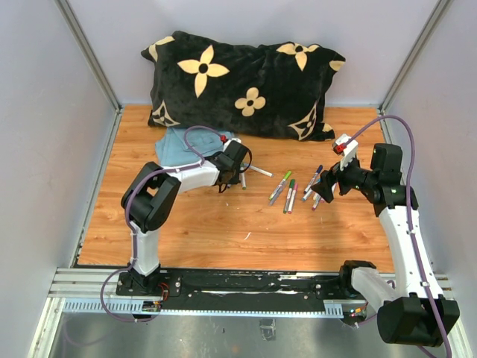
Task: Open the pen caps
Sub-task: Pick up the pen from the center of the board.
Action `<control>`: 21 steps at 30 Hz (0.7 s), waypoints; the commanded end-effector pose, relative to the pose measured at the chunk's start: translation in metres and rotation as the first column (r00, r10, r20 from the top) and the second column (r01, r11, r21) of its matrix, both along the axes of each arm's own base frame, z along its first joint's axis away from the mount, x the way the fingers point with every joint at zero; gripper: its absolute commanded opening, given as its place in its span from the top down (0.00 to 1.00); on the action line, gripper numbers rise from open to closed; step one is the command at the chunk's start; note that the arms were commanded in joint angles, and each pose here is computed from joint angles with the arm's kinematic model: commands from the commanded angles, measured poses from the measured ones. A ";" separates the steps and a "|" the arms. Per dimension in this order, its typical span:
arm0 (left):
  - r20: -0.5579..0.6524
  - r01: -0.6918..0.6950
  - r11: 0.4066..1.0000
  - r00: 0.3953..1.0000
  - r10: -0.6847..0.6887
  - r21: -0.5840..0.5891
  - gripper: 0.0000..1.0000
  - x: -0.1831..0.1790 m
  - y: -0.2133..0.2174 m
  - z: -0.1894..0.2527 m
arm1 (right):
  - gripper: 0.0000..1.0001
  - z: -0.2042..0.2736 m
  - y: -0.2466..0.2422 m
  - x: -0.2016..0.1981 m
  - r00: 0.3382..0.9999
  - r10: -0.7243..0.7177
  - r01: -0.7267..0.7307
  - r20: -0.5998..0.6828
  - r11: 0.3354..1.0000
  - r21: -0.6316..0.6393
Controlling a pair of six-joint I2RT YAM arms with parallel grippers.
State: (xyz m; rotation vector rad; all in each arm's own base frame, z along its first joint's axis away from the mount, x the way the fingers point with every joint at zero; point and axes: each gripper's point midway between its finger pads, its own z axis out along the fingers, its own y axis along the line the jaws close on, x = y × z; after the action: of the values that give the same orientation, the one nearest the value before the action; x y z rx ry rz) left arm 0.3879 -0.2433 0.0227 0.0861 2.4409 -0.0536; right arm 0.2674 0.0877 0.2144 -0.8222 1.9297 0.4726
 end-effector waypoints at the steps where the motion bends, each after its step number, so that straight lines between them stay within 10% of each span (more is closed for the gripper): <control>1: -0.071 0.030 0.995 0.997 -0.023 0.096 0.82 -0.024 0.021 -0.012 | 0.02 0.004 0.014 -0.006 0.999 0.046 -0.046 -0.002 0.997 0.059; 11: -0.030 0.025 0.999 0.999 -0.024 0.039 1.00 -0.043 0.032 0.006 | 0.02 0.004 0.047 -0.020 0.984 0.171 -0.149 -0.058 0.949 0.277; 21: 0.095 0.095 0.950 0.993 -0.069 -0.299 1.00 -0.086 0.018 0.046 | 0.02 0.011 0.075 -0.036 0.941 0.320 -0.220 -0.114 0.830 0.512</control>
State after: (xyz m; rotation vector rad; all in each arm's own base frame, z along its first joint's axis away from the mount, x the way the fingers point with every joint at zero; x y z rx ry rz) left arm 0.3081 -0.2056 0.0442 0.1039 2.4246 -0.2190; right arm 0.2402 0.1461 0.2109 -0.7244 1.8142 1.0489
